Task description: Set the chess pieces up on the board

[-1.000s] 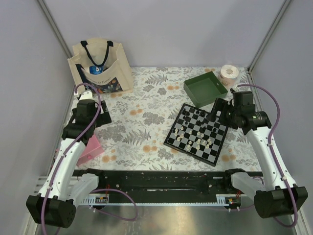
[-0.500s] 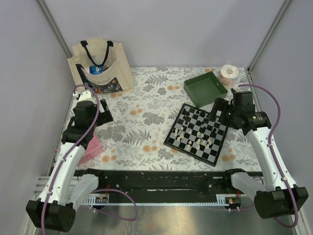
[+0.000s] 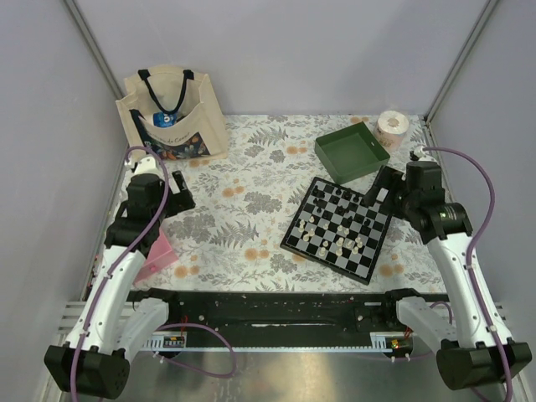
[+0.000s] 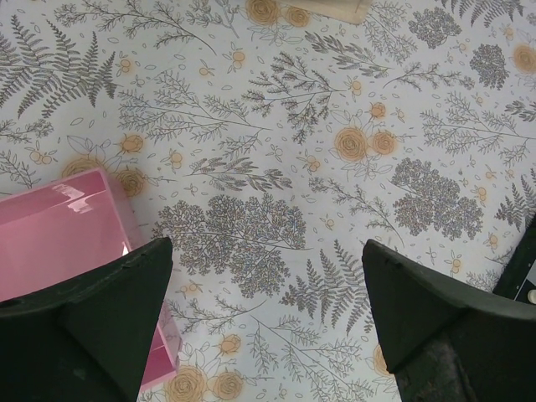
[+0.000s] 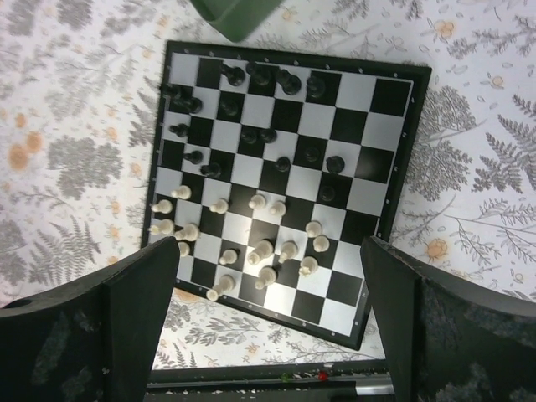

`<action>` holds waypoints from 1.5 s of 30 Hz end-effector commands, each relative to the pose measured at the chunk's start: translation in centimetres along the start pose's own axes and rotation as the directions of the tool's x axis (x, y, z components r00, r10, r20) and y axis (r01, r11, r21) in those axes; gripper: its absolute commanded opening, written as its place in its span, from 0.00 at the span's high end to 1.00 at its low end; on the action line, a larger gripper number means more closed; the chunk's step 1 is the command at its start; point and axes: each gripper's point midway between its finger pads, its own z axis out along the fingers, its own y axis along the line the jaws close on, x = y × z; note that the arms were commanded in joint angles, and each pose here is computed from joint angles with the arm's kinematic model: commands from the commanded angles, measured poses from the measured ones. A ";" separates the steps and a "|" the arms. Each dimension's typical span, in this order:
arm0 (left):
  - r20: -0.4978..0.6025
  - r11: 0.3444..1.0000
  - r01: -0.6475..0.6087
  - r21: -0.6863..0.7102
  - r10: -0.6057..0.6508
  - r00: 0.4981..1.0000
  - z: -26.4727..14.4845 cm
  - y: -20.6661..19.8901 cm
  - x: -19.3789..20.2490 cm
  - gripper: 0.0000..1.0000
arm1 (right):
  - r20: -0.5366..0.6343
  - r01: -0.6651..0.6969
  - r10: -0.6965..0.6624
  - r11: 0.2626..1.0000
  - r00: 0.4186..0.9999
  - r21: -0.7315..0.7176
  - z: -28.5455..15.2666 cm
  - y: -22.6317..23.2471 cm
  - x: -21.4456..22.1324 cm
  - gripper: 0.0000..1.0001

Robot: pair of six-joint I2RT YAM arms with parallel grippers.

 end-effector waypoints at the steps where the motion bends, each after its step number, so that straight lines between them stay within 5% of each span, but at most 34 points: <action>1: 0.035 0.999 0.026 0.024 -0.027 0.999 -0.5 -0.4 -0.7 0.01 | -0.115 0.063 -0.055 0.995 0.992 0.071 1.4 -1.2 1.5 0.02; 13: 0.018 1.000 0.018 0.009 -0.019 1.000 -0.1 -0.3 -0.7 0.01 | -0.267 0.067 -0.037 0.992 0.963 0.105 5.3 -0.9 5.3 0.28; 23: 0.004 1.000 0.010 0.003 -0.010 1.000 0.2 -0.3 -0.6 0.01 | -0.253 0.124 -0.047 0.947 0.966 0.295 8.6 -4.7 4.3 0.29; 29: -0.001 1.000 0.011 0.003 -0.011 1.000 0.3 -0.3 -0.5 0.01 | -0.295 0.106 -0.056 0.982 0.954 0.156 10.4 -2.0 3.7 0.35; 45: -0.025 1.000 0.005 -0.002 -0.005 1.000 0.7 -0.3 -0.1 0.01 | -0.355 0.085 0.005 0.968 0.935 0.237 10.4 -5.1 8.7 0.41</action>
